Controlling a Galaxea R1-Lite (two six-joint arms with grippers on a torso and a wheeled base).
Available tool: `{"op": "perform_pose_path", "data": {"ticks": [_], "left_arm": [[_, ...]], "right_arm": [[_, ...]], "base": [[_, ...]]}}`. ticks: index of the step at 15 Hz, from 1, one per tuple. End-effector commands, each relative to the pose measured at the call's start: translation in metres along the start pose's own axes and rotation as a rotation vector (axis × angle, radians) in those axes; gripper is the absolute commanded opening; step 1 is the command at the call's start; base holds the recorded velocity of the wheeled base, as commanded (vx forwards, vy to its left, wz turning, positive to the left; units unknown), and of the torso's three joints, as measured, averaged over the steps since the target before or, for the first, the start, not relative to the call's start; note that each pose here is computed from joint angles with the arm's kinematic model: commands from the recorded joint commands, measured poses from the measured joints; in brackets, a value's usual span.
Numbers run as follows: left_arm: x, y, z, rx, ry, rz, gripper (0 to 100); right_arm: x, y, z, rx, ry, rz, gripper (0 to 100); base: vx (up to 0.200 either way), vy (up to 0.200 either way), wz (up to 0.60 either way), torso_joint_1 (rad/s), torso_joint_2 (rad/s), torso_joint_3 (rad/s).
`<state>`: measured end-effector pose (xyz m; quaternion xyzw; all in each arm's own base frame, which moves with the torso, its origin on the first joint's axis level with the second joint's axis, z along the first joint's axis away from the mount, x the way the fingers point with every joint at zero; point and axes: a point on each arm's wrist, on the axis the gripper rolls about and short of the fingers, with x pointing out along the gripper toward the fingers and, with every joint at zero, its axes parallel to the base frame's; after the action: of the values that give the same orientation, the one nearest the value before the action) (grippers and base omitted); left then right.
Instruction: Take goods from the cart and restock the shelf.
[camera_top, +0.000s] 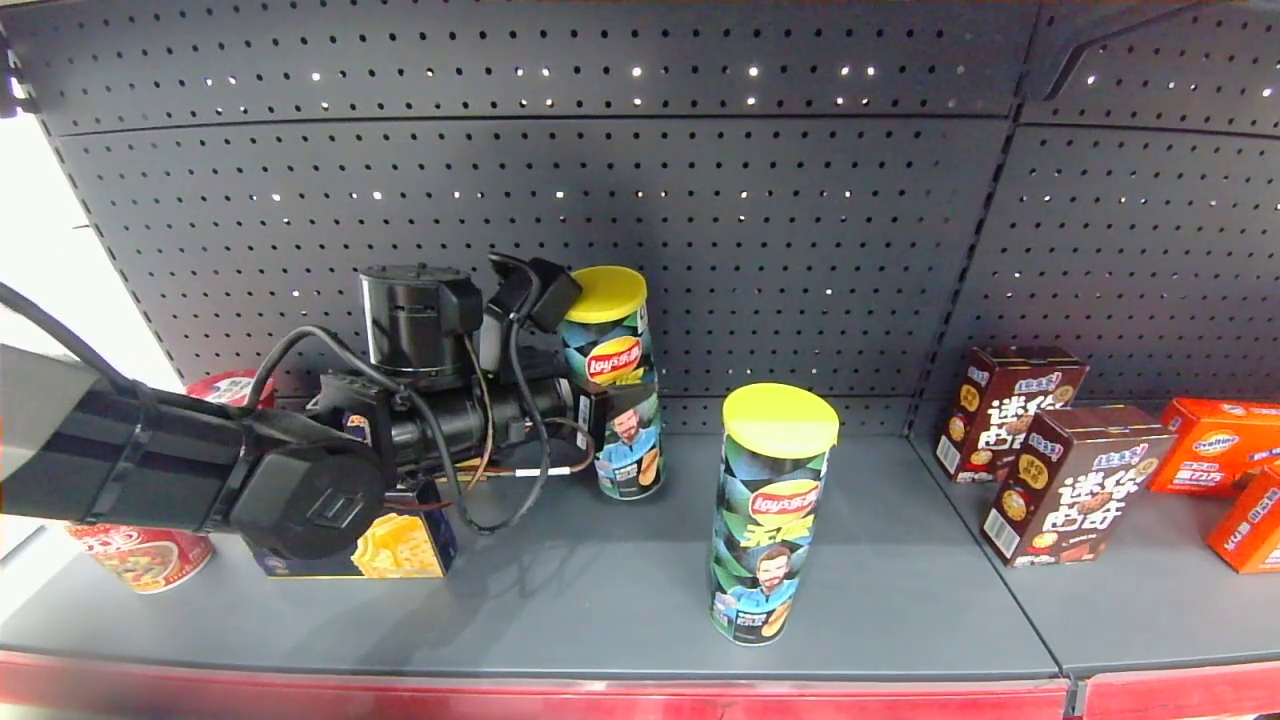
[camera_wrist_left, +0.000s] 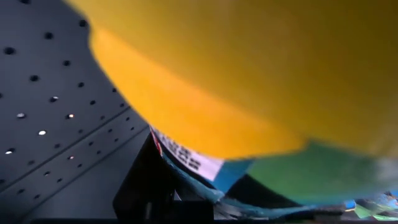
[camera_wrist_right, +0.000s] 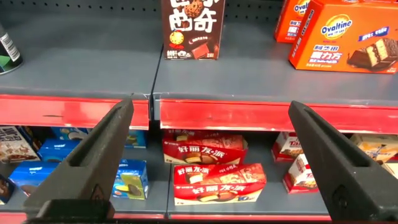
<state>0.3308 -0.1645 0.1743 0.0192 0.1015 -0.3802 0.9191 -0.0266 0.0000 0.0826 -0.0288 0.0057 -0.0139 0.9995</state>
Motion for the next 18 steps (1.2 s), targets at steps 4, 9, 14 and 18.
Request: {"op": "perform_pose_path", "data": {"ticks": [4,9,14,18], "left_arm": [[0.015,0.002,-0.003,0.015,0.002,-0.03,0],[0.03,0.002,-0.008,0.075,0.004,-0.104,0],[0.048,0.007,-0.007,0.077,-0.005,-0.106,0],[0.06,0.006,-0.008,0.077,0.003,-0.117,0]], "right_arm": [[0.0,0.0,0.0,-0.004,0.0,0.0,100],[0.0,0.0,0.0,-0.01,0.0,0.005,100],[0.0,0.0,0.0,-0.016,-0.002,0.007,100],[0.0,0.0,0.0,-0.017,-0.002,0.005,100]], "base": [[0.0,0.0,0.0,0.0,0.0,0.0],[0.0,0.0,0.0,0.0,0.0,0.0],[0.0,0.0,0.0,0.0,0.0,0.0],[0.0,0.0,0.0,0.0,0.0,0.0]]}}
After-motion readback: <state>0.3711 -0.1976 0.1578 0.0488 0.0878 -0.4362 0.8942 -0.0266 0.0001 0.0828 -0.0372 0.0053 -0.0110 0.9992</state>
